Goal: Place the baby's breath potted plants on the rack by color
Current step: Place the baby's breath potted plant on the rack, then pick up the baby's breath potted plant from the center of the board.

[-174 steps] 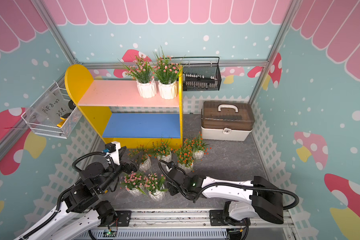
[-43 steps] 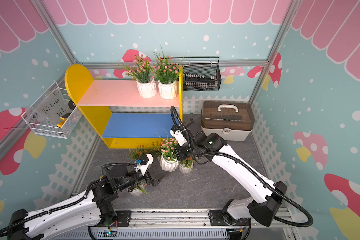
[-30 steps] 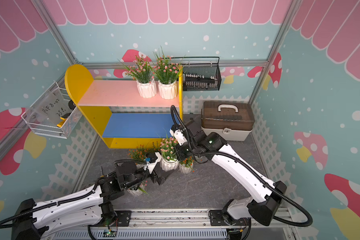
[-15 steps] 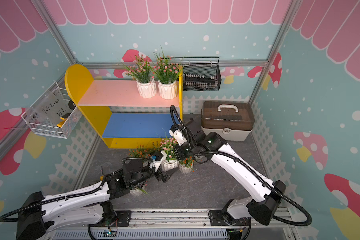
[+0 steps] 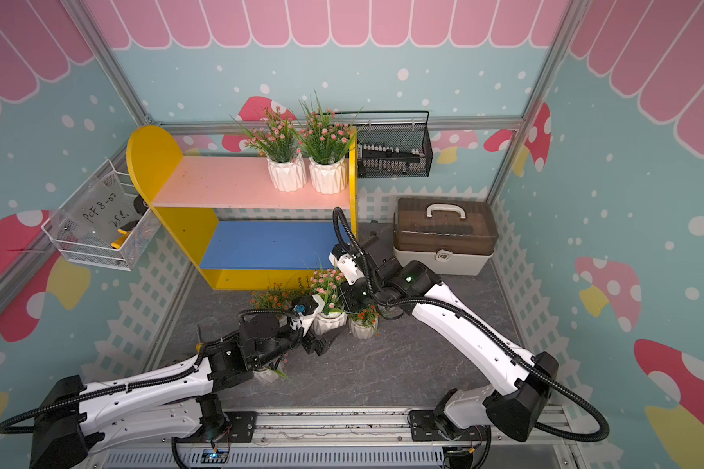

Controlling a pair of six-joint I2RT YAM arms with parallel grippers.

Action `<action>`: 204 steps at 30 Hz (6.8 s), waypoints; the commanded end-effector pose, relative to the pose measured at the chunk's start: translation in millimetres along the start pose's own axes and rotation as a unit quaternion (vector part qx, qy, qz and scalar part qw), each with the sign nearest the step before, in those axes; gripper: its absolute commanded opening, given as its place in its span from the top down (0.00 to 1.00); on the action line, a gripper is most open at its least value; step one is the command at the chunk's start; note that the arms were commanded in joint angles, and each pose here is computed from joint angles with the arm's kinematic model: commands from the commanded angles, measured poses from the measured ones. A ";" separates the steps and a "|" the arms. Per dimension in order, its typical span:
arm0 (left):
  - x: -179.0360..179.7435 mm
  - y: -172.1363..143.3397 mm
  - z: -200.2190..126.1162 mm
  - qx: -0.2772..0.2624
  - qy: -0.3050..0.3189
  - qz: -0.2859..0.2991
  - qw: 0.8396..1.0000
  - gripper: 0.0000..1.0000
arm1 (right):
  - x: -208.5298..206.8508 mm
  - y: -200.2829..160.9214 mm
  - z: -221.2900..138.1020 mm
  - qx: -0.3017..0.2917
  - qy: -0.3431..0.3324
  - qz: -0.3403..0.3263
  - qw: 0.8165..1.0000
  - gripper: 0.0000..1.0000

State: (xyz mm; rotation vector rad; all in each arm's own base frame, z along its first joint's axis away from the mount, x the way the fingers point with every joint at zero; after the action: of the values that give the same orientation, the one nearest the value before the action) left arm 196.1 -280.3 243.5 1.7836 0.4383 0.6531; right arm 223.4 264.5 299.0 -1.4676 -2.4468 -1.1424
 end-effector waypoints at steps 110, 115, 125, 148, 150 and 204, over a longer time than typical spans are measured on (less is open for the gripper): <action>398.7 171.0 -47.5 -0.039 0.381 -0.068 0.921 0.23 | -70.1 -127.9 -34.0 -0.185 0.048 0.111 0.975 0.51; 398.5 167.5 -44.7 -0.035 0.377 -0.070 0.923 0.23 | -70.2 -128.4 -34.3 -0.185 0.048 0.112 0.975 0.50; 399.8 156.1 -35.9 -0.020 0.369 -0.078 0.926 0.15 | -71.0 -129.6 -33.0 -0.183 0.047 0.112 0.976 0.50; 392.2 155.3 -29.8 -0.028 0.340 -0.083 0.936 0.02 | -73.8 -131.1 -32.9 -0.184 0.039 0.114 0.975 0.46; 390.9 155.4 -29.0 -0.030 0.334 -0.084 0.938 0.02 | -73.6 -131.6 -32.5 -0.183 0.040 0.114 0.976 0.46; 200.5 80.7 -119.9 -0.015 0.268 -0.169 0.948 0.01 | -34.6 -100.7 23.6 -0.117 0.065 0.080 0.988 0.47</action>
State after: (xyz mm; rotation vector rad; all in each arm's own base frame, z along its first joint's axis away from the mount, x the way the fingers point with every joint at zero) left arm 284.1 -93.6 394.6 1.4729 1.0534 0.9176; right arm 163.0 210.9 190.9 -1.6002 -2.1245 -1.3773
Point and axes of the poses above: each gripper's point midway between its finger pads, its own z axis out along the fingers, its own x axis along the line the jaws close on, y = z × x, the point moved 3 cm from there along -z, back along the fingers, and after that the axes turned 9 degrees about z, right-handed, at the moved point
